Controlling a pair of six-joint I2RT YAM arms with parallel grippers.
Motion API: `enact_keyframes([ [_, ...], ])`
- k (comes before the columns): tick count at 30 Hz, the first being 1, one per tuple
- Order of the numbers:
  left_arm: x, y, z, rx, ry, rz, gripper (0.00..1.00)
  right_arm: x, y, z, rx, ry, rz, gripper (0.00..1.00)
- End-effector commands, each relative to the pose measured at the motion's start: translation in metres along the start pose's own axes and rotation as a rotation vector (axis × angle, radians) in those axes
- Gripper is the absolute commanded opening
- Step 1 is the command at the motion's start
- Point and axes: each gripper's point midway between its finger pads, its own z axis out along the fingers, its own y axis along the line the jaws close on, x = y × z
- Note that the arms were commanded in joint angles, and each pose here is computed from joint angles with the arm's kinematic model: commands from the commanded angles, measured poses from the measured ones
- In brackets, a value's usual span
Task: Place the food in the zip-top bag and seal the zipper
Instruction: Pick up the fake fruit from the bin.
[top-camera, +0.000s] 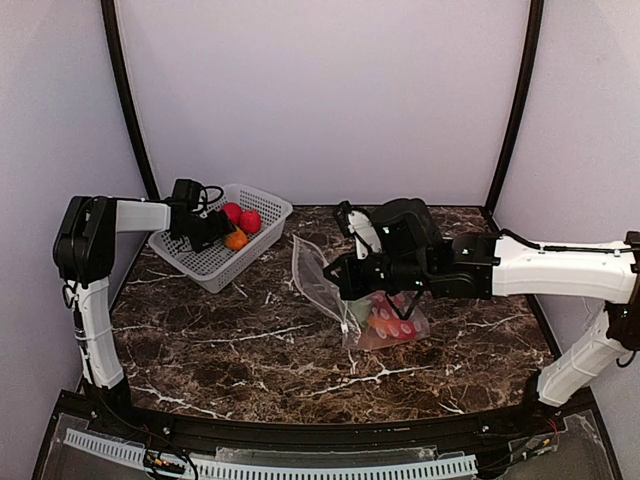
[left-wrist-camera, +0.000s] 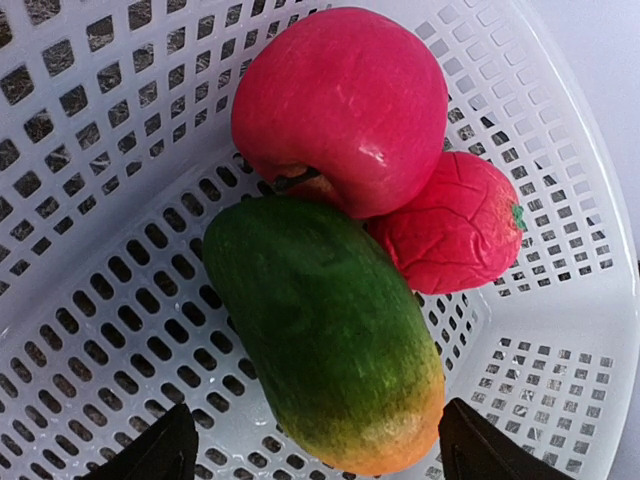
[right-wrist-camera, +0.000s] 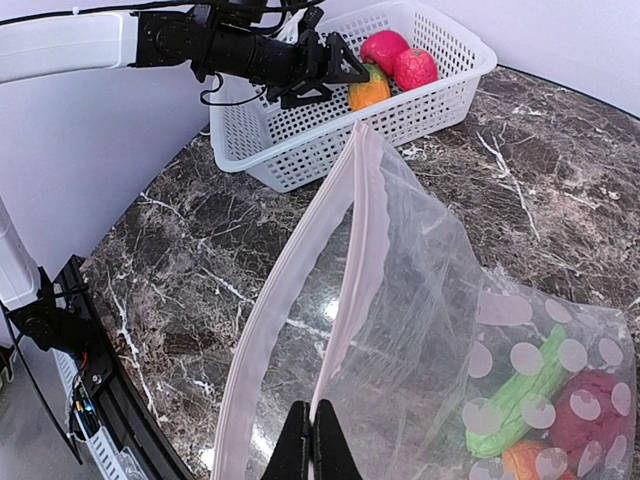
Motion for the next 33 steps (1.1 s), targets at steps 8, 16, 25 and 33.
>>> enact_keyframes([
  [8,-0.018,0.000,0.020,0.005,-0.017,-0.027,0.81,-0.003,-0.003,0.004,0.001,-0.012,0.007,0.00],
  [16,-0.019,-0.001,0.034,0.018,0.001,-0.040,0.79,-0.003,-0.003,0.004,-0.003,-0.012,0.013,0.00],
  [25,-0.018,-0.001,0.038,0.014,0.015,-0.018,0.72,-0.002,-0.004,0.003,0.002,-0.013,0.016,0.00],
  [33,-0.022,-0.004,0.036,0.014,0.013,-0.005,0.62,-0.002,-0.004,0.004,0.001,-0.011,0.016,0.00],
])
